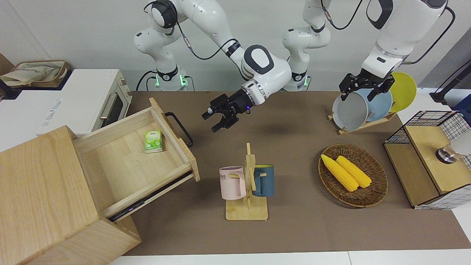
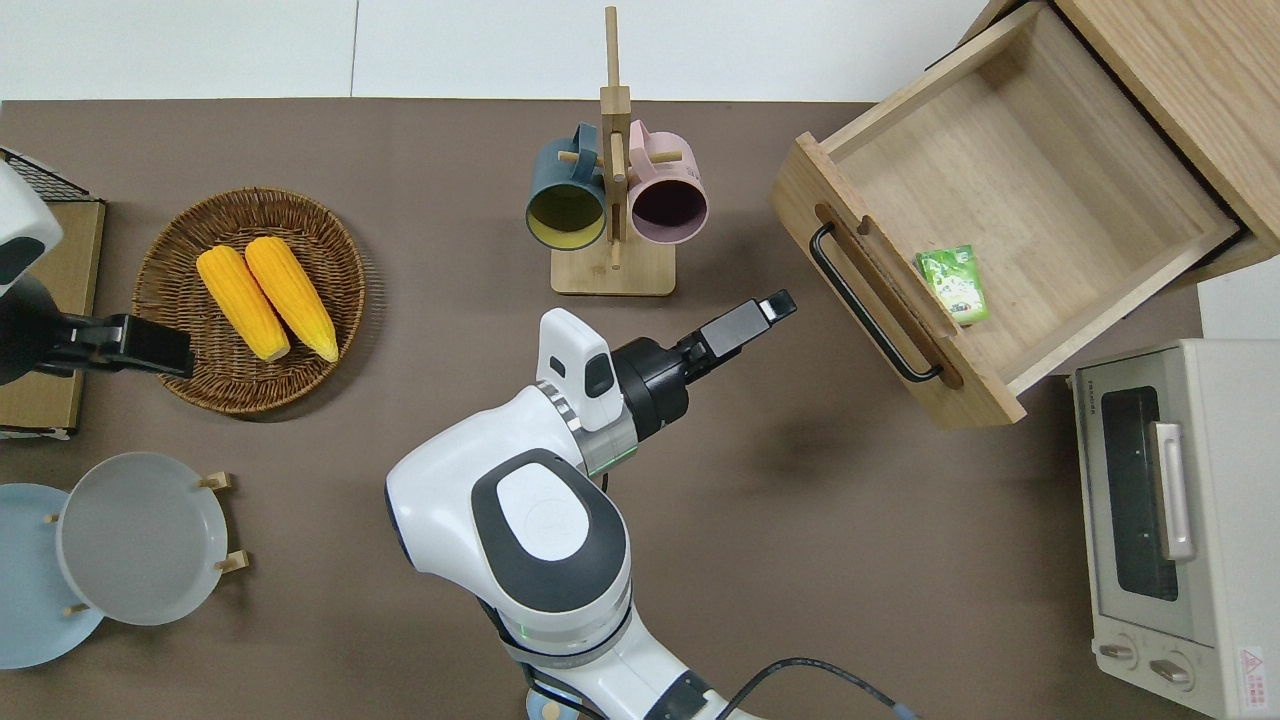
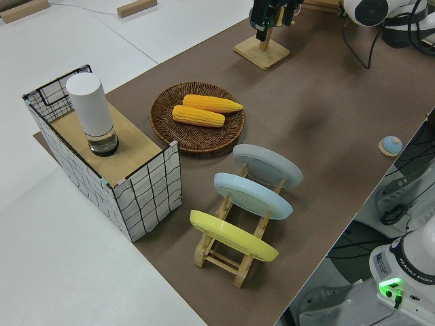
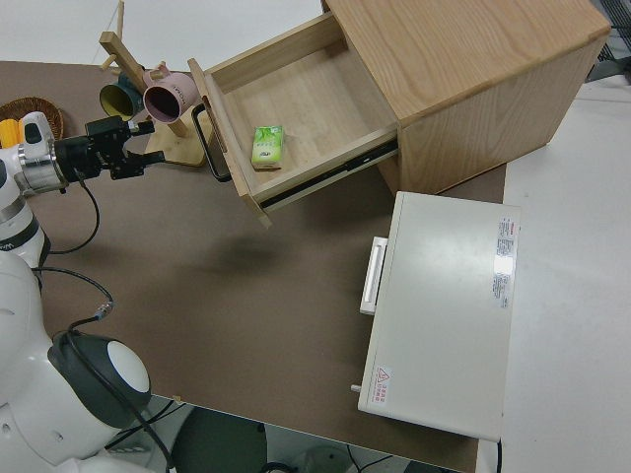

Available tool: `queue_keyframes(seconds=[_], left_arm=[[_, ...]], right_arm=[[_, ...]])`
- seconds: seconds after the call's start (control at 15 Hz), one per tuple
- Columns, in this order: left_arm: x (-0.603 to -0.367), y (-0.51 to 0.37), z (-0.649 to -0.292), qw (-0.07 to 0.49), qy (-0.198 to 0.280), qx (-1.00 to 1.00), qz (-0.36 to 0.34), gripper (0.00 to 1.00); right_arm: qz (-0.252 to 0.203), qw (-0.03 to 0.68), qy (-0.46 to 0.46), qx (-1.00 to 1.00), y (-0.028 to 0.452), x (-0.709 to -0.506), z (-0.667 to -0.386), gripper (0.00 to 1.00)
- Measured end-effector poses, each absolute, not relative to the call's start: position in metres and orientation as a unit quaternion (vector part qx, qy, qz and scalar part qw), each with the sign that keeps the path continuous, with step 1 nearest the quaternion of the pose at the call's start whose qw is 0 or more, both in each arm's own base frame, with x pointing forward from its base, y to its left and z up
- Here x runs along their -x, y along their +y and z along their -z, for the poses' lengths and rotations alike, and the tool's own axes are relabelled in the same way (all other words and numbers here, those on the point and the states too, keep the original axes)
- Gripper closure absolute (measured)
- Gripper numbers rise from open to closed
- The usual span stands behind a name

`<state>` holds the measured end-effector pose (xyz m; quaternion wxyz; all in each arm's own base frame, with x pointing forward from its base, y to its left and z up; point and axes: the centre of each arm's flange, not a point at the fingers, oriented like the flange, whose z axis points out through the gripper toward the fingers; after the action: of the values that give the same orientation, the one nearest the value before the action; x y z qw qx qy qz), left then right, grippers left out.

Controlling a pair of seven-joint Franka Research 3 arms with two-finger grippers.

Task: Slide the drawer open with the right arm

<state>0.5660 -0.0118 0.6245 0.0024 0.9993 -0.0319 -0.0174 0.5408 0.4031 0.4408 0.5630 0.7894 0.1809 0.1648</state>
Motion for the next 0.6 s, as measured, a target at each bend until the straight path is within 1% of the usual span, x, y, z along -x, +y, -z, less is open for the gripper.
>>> queue_keyframes(seconds=[0.2, 0.27, 0.6], left_arm=[[-0.566, -0.012, -0.625, 0.002, -0.032, -0.999, 0.017, 0.00], [-0.566, -0.012, -0.625, 0.002, -0.032, -0.999, 0.017, 0.00], [-0.566, -0.012, -0.625, 0.002, -0.032, -0.999, 0.017, 0.00]], right_arm=[[-0.152, 0.517, 0.162, -0.826, 0.405, -0.540, -0.462, 0.02], [-0.148, 0.500, 0.153, -0.839, 0.402, -0.540, -0.474, 0.02], [-0.124, 0.422, 0.110, -0.891, 0.370, -0.540, -0.525, 0.02]])
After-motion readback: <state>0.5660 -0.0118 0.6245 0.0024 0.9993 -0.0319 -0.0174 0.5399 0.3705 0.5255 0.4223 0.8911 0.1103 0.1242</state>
